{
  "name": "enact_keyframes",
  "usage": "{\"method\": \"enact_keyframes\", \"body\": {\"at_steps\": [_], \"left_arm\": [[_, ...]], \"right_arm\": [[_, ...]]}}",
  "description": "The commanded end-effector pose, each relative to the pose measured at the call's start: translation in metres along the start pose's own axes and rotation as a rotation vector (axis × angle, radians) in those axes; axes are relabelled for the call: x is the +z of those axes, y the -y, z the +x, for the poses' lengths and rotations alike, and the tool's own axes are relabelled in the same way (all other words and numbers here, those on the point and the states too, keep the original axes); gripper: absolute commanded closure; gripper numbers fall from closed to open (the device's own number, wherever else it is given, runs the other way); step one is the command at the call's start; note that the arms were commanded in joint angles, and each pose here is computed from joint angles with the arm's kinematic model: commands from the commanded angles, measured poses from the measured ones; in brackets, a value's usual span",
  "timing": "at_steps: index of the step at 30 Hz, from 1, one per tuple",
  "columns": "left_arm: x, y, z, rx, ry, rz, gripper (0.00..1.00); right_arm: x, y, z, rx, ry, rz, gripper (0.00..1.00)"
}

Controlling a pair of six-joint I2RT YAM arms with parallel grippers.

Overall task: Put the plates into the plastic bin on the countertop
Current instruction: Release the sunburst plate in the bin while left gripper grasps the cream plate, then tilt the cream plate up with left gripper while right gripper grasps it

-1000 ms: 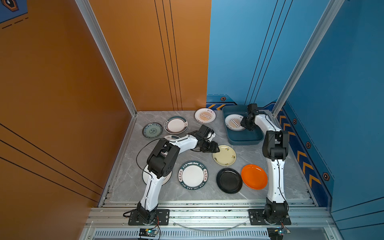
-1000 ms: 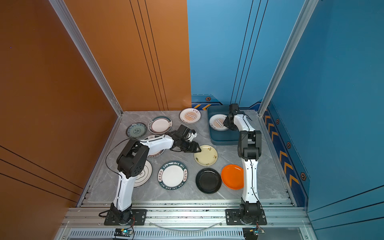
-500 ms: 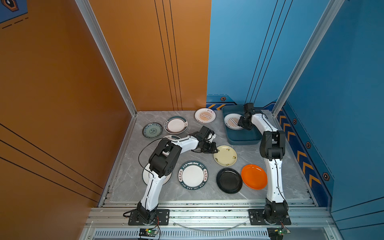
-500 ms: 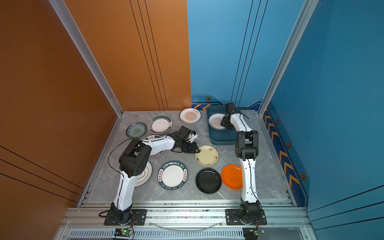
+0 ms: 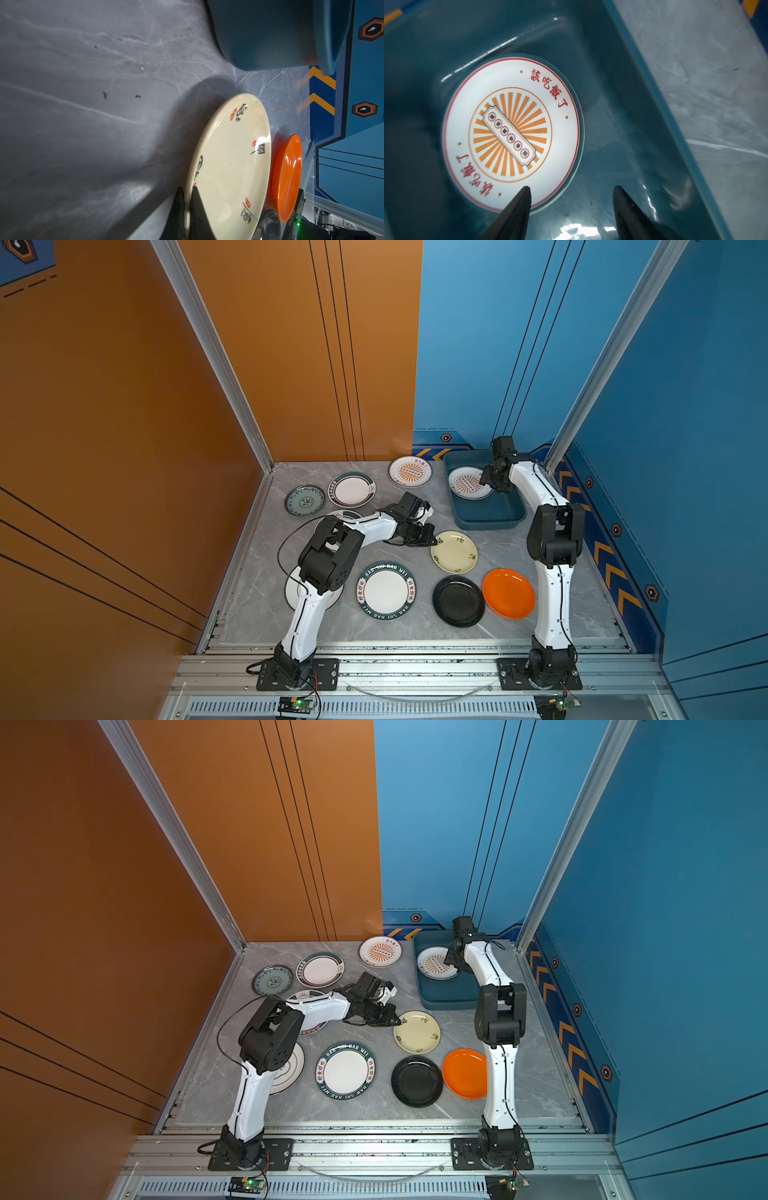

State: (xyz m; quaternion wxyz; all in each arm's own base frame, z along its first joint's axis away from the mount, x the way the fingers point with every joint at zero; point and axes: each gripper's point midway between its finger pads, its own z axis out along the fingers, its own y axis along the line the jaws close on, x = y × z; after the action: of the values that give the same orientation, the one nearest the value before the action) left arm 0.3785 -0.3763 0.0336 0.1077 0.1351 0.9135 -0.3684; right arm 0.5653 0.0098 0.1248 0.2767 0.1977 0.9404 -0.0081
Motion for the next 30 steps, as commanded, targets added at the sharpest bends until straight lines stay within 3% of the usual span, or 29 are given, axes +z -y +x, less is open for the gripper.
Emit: {"method": "enact_keyframes", "body": {"at_steps": [1,5,9,17,22,30], "left_arm": [[-0.001,-0.02,0.014,-0.034,-0.032,-0.043,1.0],[-0.019,-0.018,0.014,-0.041,-0.021,-0.009,1.0],[-0.043,-0.017,0.023,-0.055,-0.021,0.021,1.0],[-0.087,-0.002,0.004,-0.054,0.088,0.108,1.0],[-0.117,0.015,-0.015,-0.038,0.149,0.141,1.0],[-0.148,0.04,-0.023,-0.003,0.203,0.161,1.0]], "right_arm": [[-0.052,0.012,-0.009,-0.019,0.063,0.007,0.34],[-0.101,0.013,0.003,-0.018,0.098,-0.105,0.34],[-0.132,0.002,0.041,-0.08,0.057,-0.299,0.34],[-0.168,-0.034,0.124,-0.133,-0.039,-0.68,0.34],[-0.164,-0.052,0.168,-0.166,-0.136,-0.744,0.35],[-0.16,-0.062,0.191,-0.161,-0.172,-0.787,0.35]]}}
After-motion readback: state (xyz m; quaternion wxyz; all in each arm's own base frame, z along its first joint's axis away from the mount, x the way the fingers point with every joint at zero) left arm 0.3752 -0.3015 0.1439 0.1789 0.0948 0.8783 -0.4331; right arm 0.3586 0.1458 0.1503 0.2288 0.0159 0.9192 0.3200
